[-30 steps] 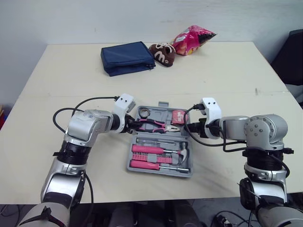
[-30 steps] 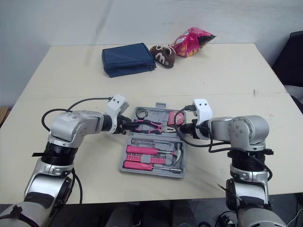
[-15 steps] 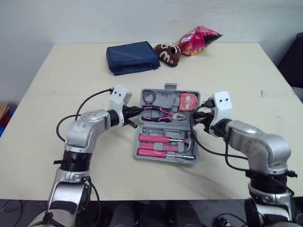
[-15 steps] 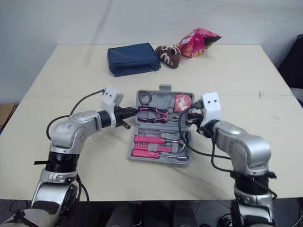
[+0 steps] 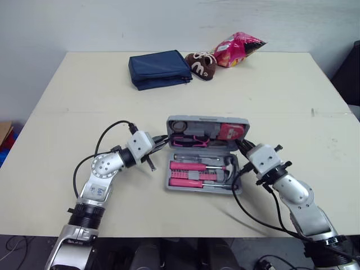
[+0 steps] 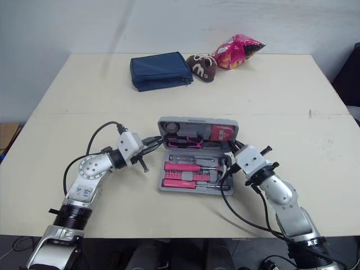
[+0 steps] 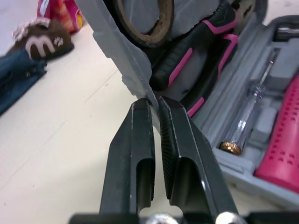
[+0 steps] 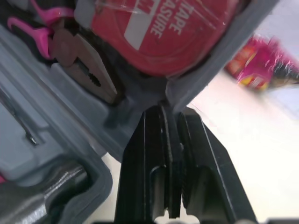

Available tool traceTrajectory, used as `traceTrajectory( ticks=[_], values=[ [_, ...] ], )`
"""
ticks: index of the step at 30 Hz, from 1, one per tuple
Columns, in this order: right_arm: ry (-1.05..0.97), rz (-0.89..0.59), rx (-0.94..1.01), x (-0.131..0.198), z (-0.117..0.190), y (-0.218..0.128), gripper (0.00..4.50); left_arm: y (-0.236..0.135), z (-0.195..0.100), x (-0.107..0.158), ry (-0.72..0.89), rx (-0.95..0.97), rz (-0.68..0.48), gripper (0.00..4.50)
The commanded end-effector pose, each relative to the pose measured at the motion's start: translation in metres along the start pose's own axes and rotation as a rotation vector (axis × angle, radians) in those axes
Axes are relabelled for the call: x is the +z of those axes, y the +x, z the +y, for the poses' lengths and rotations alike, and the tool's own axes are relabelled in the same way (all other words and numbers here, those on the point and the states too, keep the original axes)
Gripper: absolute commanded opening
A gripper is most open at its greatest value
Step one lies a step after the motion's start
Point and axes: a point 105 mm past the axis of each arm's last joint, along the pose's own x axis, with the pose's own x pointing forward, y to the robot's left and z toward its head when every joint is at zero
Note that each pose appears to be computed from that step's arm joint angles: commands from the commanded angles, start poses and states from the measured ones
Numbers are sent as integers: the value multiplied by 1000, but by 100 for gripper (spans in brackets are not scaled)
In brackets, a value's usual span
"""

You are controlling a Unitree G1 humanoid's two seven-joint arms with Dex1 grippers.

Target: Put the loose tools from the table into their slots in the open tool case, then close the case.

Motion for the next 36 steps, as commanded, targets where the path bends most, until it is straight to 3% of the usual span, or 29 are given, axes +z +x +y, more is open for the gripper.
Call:
traceTrajectory(
  ticks=[1, 2, 5, 8, 12, 17, 20, 21, 24, 27, 33, 36],
  values=[
    [-138, -20, 41, -3, 2, -12, 78, -7, 0, 23, 132, -29, -102, 72],
    [-171, -23, 23, -4, -4, -16, 113, -11, 0, 22, 165, -36, -96, 98],
    [-285, -12, 11, -8, -14, -32, 272, -28, 3, 12, 219, -57, -46, 236],
    [-348, 51, 47, -23, -19, -59, 418, -57, 12, -12, 194, -53, 81, 238],
    [-319, 168, 100, -40, -26, -103, 418, -97, 25, -38, 80, -29, 229, 238],
    [-79, 239, 159, -37, -25, -130, 418, -91, 41, -32, -16, -6, 199, 238],
    [124, 229, 260, -21, -5, -133, 343, -74, 46, -22, -46, -26, 153, 238],
    [164, 227, 291, -16, 1, -133, 297, -70, 46, -20, -57, -35, 147, 238],
    [288, 226, 483, 2, 38, -130, 150, -36, 42, -15, -86, -118, 131, 161],
    [375, 288, 556, 3, 59, -122, 0, -5, 30, -16, -88, -235, 157, 15],
    [393, 328, 674, 0, 88, -108, 0, 39, 18, -29, -125, -303, 226, 7],
    [356, 336, 653, -7, 86, -97, 0, 47, 9, -30, -102, -357, 215, 7]
  ],
)
